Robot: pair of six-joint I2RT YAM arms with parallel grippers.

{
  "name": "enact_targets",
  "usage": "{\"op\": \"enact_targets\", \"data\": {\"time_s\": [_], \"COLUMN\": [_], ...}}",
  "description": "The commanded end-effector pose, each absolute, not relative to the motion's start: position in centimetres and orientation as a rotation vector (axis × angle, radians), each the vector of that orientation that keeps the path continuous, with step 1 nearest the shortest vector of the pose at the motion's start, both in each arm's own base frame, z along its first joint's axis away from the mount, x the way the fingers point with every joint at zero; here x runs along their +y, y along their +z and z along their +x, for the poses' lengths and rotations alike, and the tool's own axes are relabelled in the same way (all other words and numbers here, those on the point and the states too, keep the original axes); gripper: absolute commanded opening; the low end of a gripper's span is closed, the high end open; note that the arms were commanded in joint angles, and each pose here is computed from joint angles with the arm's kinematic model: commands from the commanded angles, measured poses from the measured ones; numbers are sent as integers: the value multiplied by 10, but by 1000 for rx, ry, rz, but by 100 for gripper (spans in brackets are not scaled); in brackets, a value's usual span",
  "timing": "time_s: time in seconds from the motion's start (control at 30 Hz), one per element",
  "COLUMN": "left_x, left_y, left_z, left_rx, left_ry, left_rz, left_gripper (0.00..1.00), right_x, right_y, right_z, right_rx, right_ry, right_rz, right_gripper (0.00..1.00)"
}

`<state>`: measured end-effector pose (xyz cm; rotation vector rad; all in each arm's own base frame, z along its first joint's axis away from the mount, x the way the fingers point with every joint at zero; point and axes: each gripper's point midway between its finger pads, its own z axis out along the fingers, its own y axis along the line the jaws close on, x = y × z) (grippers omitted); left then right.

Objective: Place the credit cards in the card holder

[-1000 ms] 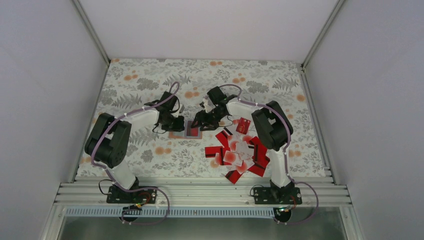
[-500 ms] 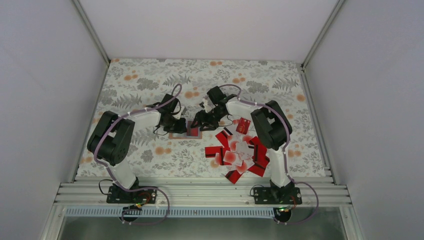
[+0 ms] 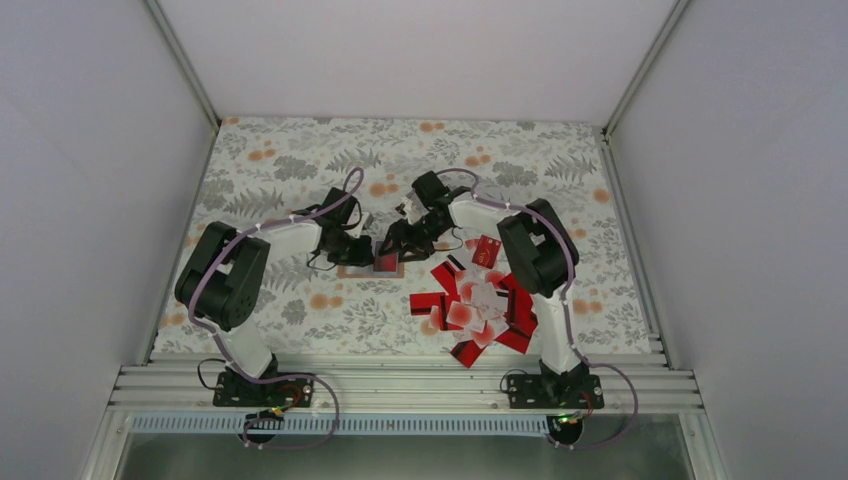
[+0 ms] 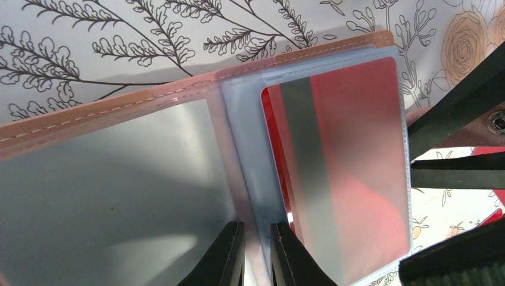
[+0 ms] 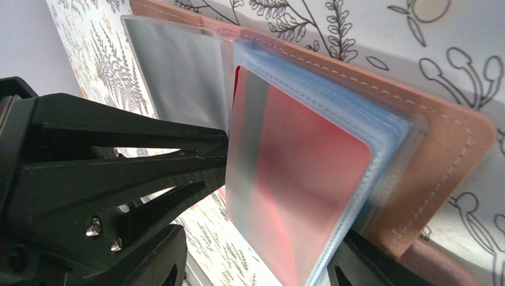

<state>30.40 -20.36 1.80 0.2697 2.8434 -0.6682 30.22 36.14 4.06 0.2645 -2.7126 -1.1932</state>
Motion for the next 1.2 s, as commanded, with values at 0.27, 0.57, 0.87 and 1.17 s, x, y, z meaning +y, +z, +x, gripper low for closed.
{"op": "enact_targets", "data": {"time_s": [0.27, 0.57, 0.87, 1.17], "left_x": [-209, -208, -208, -200], "left_y": [3, 12, 23, 37], "left_z": [289, 294, 298, 305], "left_rx": [2883, 2879, 2871, 2874], "left_ry": [-703, -679, -669, -571], "left_rz": [290, 274, 278, 270], "left_gripper": [14, 14, 14, 14], "right_x": [366, 360, 364, 373], "right_y": [49, 51, 61, 71], "right_z": [296, 294, 295, 297], "right_rx": [-2711, -2729, -2723, -2708], "right_ry": [-1153, -1085, -1122, -1162], "right_rz": [355, 363, 378, 407], "right_gripper": [59, 58, 58, 58]}}
